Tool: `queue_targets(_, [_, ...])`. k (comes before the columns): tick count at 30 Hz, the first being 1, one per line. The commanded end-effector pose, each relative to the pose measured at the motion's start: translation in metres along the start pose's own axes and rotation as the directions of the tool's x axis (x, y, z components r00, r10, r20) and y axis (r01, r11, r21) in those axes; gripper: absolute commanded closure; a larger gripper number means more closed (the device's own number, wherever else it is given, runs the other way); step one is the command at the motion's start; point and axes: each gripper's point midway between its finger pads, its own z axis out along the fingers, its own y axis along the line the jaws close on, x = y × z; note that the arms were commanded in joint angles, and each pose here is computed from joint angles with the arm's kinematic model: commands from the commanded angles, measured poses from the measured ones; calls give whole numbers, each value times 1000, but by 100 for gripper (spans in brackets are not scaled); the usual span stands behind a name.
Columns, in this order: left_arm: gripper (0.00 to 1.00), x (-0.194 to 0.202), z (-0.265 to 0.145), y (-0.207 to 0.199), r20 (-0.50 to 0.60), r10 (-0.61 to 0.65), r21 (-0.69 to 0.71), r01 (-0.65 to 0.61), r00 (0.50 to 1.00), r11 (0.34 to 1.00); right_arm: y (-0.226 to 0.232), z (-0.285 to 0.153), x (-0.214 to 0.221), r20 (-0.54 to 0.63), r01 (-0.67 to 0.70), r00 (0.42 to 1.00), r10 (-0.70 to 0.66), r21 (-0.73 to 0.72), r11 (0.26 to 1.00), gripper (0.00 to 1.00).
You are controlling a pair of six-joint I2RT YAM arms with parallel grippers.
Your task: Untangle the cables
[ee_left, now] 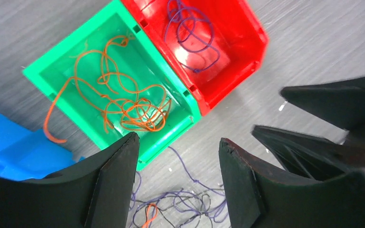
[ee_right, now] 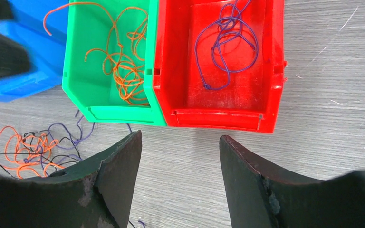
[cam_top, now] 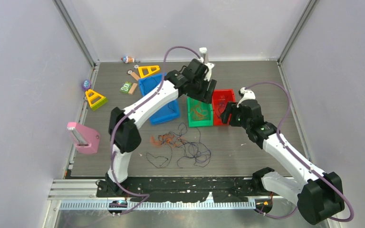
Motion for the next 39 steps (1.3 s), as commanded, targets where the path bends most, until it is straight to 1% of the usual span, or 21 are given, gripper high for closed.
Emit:
queue_targets(1, [36, -20, -47, -3, 110, 38, 19, -40, 993, 999, 17, 1, -14, 26, 65, 998, -64, -66, 996, 34])
queue_targets(2, [35, -18, -54, 0, 118, 32, 21, -34, 993, 999, 21, 2, -16, 25, 82, 996, -81, -74, 994, 34])
queue_targets(4, [34, -13, -66, 12, 147, 7, 17, -10, 989, 1000, 43, 3, -27, 37, 140, 990, -136, -116, 983, 34])
queue_targets(5, [33, -13, -80, 17, 185, -7, 16, 4, 983, 1000, 45, 10, -25, 18, 158, 987, -157, -102, 982, 34])
queue_targets(6, [32, -9, -88, 25, 211, -27, 11, 25, 977, 1000, 60, 9, -35, 31, 175, 985, -172, -122, 977, 34])
queue_targets(7, [31, -2, -93, 34, 231, -51, 7, 51, 972, 999, 62, 17, -31, 6, 176, 984, -177, -105, 979, 35])
queue_targets(10, [29, 21, -109, 63, 300, -114, -13, 123, 947, 992, 97, 23, -44, 24, 199, 980, -198, -128, 972, 35])
queue_targets(11, [29, 29, -114, 75, 322, -132, -27, 148, 938, 989, 99, 32, -42, 15, 205, 979, -205, -100, 974, 35])
queue_targets(12, [29, 39, -117, 81, 337, -140, -33, 160, 931, 987, 113, 32, -51, 37, 211, 978, -208, -111, 971, 35])
queue_targets(13, [29, 50, -119, 89, 344, -152, -47, 179, 927, 983, 114, 43, -46, 15, 217, 976, -217, -88, 972, 35])
queue_targets(14, [29, 58, -123, 99, 359, -166, -67, 203, 919, 977, 127, 43, -59, 38, 215, 977, -212, -96, 972, 34])
queue_targets(15, [29, 67, -124, 105, 367, -177, -75, 218, 913, 973, 125, 55, -52, 7, 225, 974, -225, -66, 972, 35])
queue_targets(16, [29, 80, -124, 111, 367, -187, -82, 232, 911, 969, 136, 57, -65, 29, 224, 974, -223, -71, 972, 35])
queue_targets(17, [29, 86, -128, 113, 373, -193, -83, 240, 907, 967, 133, 68, -58, 2, 236, 972, -236, -40, 971, 35])
queue_targets(18, [29, 91, -132, 114, 382, -196, -84, 245, 903, 966, 142, 69, -70, 21, 237, 971, -237, -37, 971, 35])
queue_targets(19, [29, 96, -135, 115, 386, -198, -85, 248, 901, 965, 138, 79, -65, -1, 251, 968, -251, -2, 968, 36])
queue_targets(20, [29, 99, -141, 114, 404, -196, -81, 248, 894, 965, 142, 86, -70, 5, 262, 965, -262, 18, 965, 37])
queue_targets(25, [28, 117, -149, 125, 438, -190, -122, 267, 879, 956, 156, 105, -80, -5, 288, 958, -288, 51, 956, 41])
queue_targets(26, [29, 120, -150, 127, 437, -189, -130, 270, 879, 954, 154, 112, -74, -26, 298, 954, -297, 64, 952, 41])
queue_targets(31, [28, 130, -149, 131, 428, -195, -143, 279, 883, 950, 163, 127, -74, -36, 317, 948, -315, 70, 946, 42])
queue_targets(39, [28, 136, -148, 133, 421, -195, -153, 281, 886, 948, 172, 150, -55, -86, 349, 935, -343, 64, 935, 42])
